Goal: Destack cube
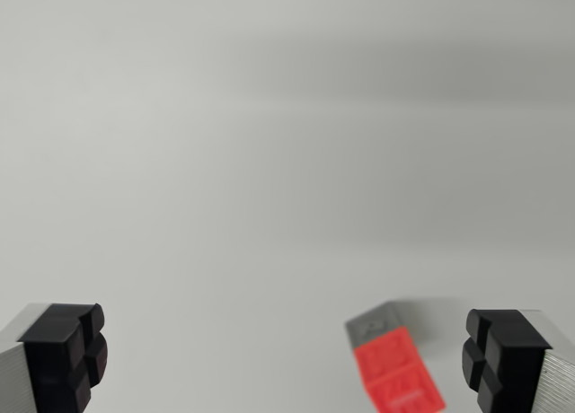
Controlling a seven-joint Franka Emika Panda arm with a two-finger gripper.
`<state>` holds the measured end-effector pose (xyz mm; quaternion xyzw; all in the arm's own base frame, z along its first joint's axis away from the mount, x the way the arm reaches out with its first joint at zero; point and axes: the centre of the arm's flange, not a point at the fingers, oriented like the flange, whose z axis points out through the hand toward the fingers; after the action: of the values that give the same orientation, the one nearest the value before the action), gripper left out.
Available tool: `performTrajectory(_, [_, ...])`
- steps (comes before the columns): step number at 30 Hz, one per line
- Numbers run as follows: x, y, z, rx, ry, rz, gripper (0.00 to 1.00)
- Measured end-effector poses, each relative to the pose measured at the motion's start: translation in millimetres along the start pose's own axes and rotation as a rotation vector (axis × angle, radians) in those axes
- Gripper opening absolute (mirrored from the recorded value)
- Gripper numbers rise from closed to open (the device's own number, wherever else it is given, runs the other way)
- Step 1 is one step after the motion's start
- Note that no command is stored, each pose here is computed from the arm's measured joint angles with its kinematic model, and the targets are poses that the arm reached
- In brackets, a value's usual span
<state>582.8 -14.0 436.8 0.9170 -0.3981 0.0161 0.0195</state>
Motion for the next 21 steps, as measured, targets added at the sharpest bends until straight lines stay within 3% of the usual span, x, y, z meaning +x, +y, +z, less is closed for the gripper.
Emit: performTrajectory(21, [-6.4, 19.9, 18, -0.0006, -0.0026, -0.046, 1.00])
